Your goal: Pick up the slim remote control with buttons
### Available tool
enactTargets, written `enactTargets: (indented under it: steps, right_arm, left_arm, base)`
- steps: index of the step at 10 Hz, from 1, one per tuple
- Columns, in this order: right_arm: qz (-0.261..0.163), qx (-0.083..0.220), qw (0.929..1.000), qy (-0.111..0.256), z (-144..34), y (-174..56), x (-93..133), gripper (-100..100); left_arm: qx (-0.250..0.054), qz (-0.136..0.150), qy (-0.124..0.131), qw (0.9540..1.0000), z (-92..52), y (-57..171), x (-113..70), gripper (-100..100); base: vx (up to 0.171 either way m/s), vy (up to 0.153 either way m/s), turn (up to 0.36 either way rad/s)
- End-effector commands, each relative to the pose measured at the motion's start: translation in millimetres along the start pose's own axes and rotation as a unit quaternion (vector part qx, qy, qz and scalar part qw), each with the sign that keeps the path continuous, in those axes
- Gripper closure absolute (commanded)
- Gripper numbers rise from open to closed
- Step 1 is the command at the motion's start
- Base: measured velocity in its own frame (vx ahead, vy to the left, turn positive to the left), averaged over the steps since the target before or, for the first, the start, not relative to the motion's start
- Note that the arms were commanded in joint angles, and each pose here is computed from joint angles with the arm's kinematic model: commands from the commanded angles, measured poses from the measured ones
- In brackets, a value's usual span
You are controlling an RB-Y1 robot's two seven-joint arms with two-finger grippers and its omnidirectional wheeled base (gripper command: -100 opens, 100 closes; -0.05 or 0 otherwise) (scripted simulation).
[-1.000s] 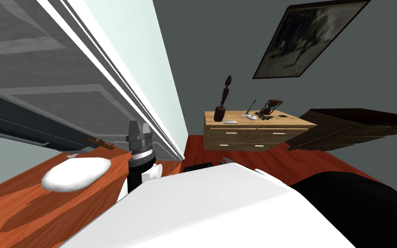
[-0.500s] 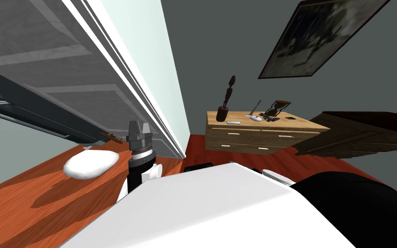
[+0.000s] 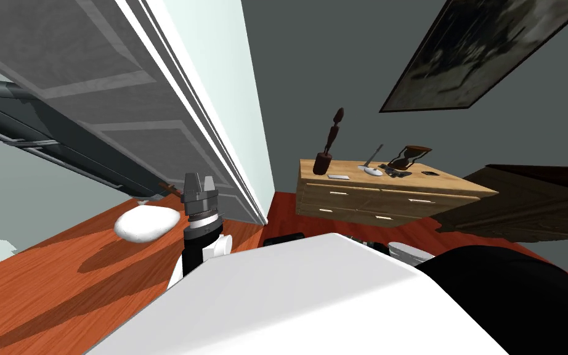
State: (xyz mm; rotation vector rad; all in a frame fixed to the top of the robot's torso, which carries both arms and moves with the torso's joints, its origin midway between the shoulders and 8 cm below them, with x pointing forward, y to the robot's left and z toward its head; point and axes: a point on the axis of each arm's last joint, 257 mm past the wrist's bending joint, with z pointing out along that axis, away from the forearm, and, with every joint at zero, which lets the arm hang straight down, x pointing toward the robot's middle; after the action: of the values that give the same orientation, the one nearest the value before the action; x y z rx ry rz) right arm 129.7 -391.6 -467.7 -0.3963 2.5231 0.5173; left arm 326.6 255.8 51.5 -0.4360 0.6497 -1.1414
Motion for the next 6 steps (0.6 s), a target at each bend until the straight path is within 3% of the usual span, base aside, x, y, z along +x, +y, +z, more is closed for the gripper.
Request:
enactTargets:
  steps: [1, 5, 6]
  right_arm:
    - [-0.023, 0.010, 0.9989, 0.040, -18.2, -21.4, 21.0, -100]
    - [-0.065, 0.040, 0.9898, 0.120, -73.4, -74.6, 52.2, -100]
    - [-0.076, 0.047, 0.9874, 0.131, -84.6, -85.3, 49.4, -100]
  left_arm:
    - [0.000, 0.000, 0.000, 1.0000, 0.0, 0.0, 0.0, 0]
    - [0.000, 0.000, 0.000, 1.0000, 0.0, 0.0, 0.0, 0]
    - [0.000, 0.000, 0.000, 1.0000, 0.0, 0.0, 0.0, 0]
  base:
    - [-0.010, -0.012, 0.200]
    - [0.005, -0.017, 0.147]
    - [0.014, -0.021, 0.123]
